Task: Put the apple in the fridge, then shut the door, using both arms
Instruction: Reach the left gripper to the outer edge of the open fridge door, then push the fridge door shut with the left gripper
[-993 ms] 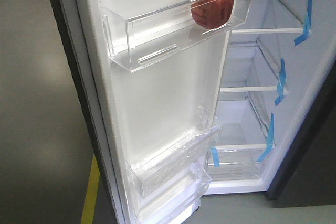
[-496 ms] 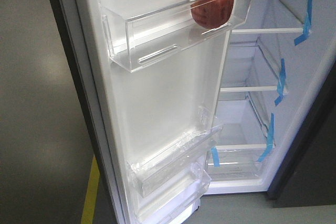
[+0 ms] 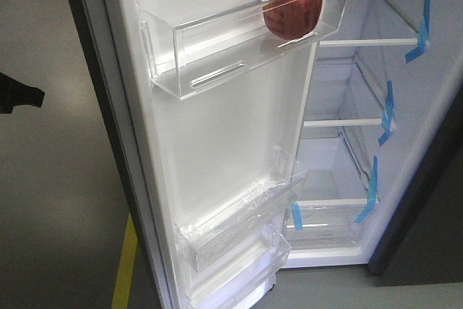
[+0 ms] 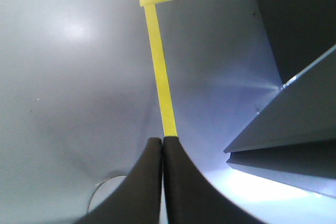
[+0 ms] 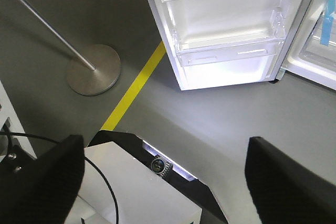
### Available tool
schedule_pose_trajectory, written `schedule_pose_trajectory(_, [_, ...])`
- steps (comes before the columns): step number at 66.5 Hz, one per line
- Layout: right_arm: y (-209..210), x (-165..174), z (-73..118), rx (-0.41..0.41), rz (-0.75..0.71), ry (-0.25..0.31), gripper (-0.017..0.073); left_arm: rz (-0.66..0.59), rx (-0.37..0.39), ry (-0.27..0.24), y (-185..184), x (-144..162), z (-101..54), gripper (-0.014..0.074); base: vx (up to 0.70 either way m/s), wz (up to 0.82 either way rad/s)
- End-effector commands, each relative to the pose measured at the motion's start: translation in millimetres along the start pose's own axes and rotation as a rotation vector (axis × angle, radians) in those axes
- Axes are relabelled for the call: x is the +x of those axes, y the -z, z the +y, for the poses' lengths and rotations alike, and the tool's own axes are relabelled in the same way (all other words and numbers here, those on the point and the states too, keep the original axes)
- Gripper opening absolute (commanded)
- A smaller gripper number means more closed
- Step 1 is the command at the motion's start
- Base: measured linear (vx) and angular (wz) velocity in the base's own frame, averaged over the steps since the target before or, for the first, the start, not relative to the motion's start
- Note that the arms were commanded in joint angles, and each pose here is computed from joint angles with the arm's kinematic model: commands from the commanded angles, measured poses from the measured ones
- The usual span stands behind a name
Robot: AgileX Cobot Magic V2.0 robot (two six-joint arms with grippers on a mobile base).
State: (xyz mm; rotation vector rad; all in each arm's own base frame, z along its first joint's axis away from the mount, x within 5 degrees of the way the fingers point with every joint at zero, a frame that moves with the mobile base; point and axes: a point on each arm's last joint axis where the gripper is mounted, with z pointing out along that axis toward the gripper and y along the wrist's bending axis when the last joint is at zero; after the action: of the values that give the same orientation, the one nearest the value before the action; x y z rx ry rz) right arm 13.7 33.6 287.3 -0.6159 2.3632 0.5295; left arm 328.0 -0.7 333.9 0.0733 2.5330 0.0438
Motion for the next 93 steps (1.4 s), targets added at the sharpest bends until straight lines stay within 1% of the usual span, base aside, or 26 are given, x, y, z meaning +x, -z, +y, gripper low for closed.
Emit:
schedule_pose_trajectory(1, [4,-9,2.2,-0.012,-0.055,0.001,0.0594,-0.090,0.034,-0.017,11,-22,-2.7,-0.0006,0.00,0.00])
schedule_pose_trajectory(5, [4,-9,2.2,-0.012,-0.055,0.001,0.0594,-0.080,0.064,-0.033,6,-28,-5.2,-0.0006,0.00,0.00])
schedule_pose_trajectory(8, [4,-9,2.2,-0.012,-0.055,0.001,0.0594,-0.077,0.100,-0.045,0,-34,-8.3,-0.0006,0.00,0.00])
schedule_pose_trajectory(14, [4,-9,2.2,-0.012,-0.055,0.001,0.0594,-0.091,0.156,-0.051,-7,-45,-13.0,-0.0006,0.00,0.00])
schedule_pose_trajectory(21, [4,-9,2.2,-0.012,-0.055,0.001,0.0594,-0.107,0.216,-0.043,-15,-56,-18.1,-0.0006,0.00,0.00])
schedule_pose_trajectory(27, [4,-9,2.2,-0.012,-0.055,0.001,0.0594,-0.107,0.268,-0.047,-27,-65,-22.4,-0.0006,0.00,0.00])
schedule_pose_trajectory(37, [4,-9,2.2,-0.012,-0.055,0.001,0.0594,-0.114,0.333,-0.021,-40,-78,-27.6,-0.0006,0.00,0.00])
schedule_pose_trajectory(41, [4,-9,2.2,-0.012,-0.055,0.001,0.0594,-0.127,0.376,-0.014,-44,-83,-31.1,-0.0006,0.00,0.00])
schedule_pose_trajectory(48, [4,-9,2.2,-0.012,-0.055,0.001,0.0594,-0.141,0.461,-0.013,-47,-87,-38.0,-0.0006,0.00,0.00])
schedule_pose_trajectory(56, [4,-9,2.2,-0.012,-0.055,0.001,0.0594,-0.163,0.543,-0.028,-46,-89,-45.1,-0.0006,0.00,0.00])
schedule_pose_trajectory(75, [4,-9,2.2,-0.013,-0.054,0.001,0.0594,-0.151,0.649,-0.039,-41,-87,-53.6,-0.0006,0.00,0.00])
schedule_pose_trajectory(81, [4,-9,2.2,-0.013,-0.054,0.001,0.0594,-0.144,0.675,-0.060,-40,-86,-61.3,-0.0006,0.00,0.00])
schedule_pose_trajectory(93, [4,-9,2.2,-0.013,-0.054,0.001,0.0594,-0.142,0.713,-0.113,-36,-84,-92.3,-0.0006,0.00,0.00])
